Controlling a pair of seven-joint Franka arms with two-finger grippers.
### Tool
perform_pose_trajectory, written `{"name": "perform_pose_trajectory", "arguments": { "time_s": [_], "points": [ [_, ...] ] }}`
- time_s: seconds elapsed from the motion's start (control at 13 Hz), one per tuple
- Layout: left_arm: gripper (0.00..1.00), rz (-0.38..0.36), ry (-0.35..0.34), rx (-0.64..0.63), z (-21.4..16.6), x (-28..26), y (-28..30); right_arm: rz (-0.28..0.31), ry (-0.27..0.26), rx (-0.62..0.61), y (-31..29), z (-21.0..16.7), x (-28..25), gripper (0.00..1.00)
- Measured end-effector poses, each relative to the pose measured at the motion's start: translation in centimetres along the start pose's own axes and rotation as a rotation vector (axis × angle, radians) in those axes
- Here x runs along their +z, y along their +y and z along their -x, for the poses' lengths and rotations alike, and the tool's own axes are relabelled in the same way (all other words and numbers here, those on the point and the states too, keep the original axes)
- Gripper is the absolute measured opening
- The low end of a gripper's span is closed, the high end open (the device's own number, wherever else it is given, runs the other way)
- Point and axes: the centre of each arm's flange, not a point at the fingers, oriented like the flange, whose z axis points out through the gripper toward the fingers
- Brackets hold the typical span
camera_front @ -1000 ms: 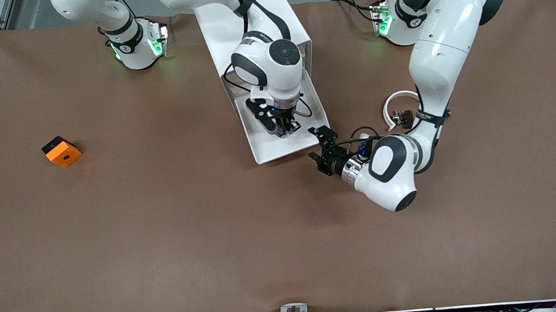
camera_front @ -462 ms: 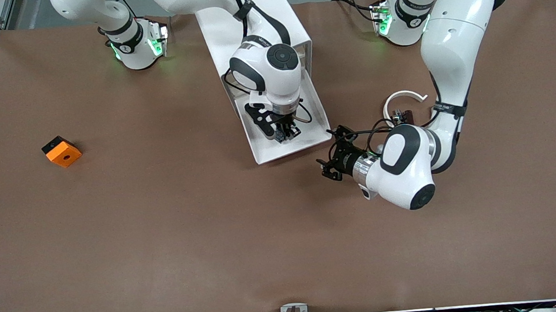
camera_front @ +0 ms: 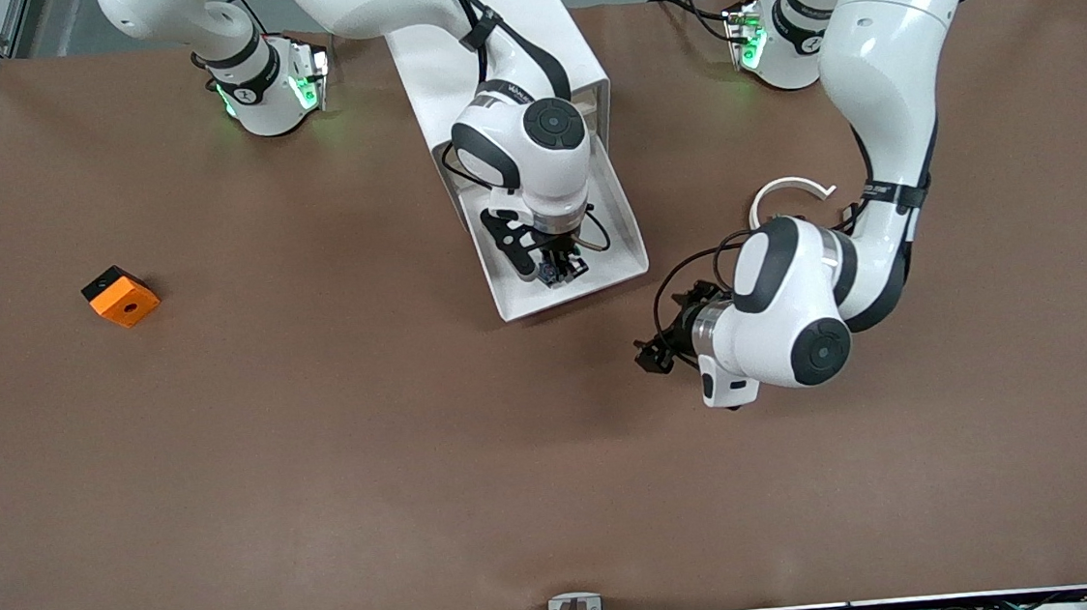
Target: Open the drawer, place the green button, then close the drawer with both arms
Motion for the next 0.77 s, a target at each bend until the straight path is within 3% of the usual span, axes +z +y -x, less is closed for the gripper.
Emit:
{"name": "perform_pose_trajectory", "arguments": {
  "time_s": [0.15, 0.46, 0.77],
  "points": [
    [1.0, 0.031, 0.068, 0.063, 0.2, 1.3, 0.5, 0.001, 0.0, 0.002, 0.0, 0.0, 0.1, 0.58],
    [1.0, 0.006, 0.172, 0.151, 2.2, 3.8, 1.3, -0.002, -0.001, 0.006, -0.4, -0.1, -0.5, 0.99],
    [1.0, -0.014, 0.247, 0.205, 4.4, 5.3, 2.1, 0.099, 0.034, -0.09, -2.4, -3.5, -4.7, 1.0]
  ]
}}
